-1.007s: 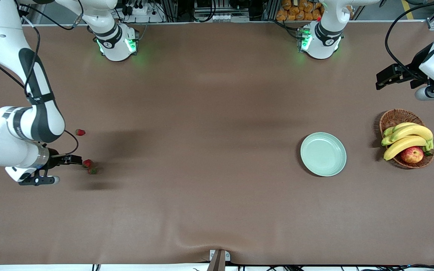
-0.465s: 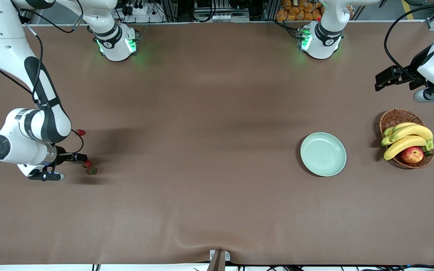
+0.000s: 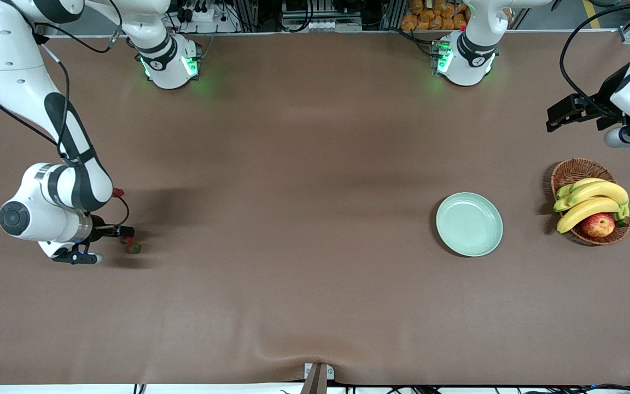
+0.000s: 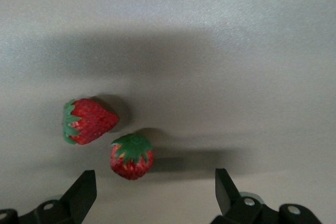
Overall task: Collect all strawberries into plate
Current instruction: 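Close the right gripper on one strawberry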
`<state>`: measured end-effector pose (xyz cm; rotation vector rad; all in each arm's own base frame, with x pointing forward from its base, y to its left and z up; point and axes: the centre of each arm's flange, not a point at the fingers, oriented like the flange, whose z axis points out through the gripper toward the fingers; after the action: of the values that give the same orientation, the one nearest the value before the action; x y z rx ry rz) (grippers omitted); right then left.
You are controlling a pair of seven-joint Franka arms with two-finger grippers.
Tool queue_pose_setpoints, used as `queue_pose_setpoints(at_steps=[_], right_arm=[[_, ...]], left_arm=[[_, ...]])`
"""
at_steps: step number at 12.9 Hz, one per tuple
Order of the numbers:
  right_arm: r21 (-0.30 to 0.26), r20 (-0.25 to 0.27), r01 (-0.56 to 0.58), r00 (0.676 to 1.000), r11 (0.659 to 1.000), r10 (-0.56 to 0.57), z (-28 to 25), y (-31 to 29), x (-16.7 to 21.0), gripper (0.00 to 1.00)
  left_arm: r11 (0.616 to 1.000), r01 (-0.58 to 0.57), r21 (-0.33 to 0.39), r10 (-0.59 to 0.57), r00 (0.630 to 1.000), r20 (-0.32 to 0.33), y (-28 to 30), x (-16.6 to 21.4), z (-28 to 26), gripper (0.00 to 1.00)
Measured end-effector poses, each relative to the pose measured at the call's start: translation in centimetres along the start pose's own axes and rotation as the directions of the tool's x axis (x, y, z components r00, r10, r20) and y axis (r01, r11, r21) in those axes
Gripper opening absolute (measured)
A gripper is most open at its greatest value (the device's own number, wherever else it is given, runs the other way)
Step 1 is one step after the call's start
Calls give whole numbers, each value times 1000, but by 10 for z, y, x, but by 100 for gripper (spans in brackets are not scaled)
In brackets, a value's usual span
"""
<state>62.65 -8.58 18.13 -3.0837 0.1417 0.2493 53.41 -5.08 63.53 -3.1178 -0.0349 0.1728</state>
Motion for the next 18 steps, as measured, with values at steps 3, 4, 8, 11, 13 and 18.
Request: queue_pose_setpoints(at_steps=[3, 4, 8, 11, 13, 18], right_arm=[[12, -3, -9, 1000, 1000, 9, 3, -1, 1, 100], [12, -3, -8, 1000, 1000, 8, 4, -2, 1, 100], [13, -5, 1, 1000, 1000, -1, 4, -10, 1, 100], [13, -6, 1, 1000, 1000, -1, 5, -10, 2, 100], [13, -13, 1, 1000, 1000, 0, 6, -10, 2, 93], [13, -21, 4, 1000, 1000, -3, 5, -12, 4, 51]], left_arm=[[1000, 8, -2, -8, 1000, -11, -4, -3, -6, 100], [1000, 9, -2, -9, 1000, -14, -5, -4, -7, 100], [1000, 9, -2, -9, 1000, -15, -5, -4, -7, 100], [1000, 11, -2, -11, 1000, -14, -6, -4, -7, 100], [1000, 16, -3, -16, 1000, -12, -10, -4, -7, 100], [1000, 15, -4, -15, 1000, -16, -20, -6, -11, 100]])
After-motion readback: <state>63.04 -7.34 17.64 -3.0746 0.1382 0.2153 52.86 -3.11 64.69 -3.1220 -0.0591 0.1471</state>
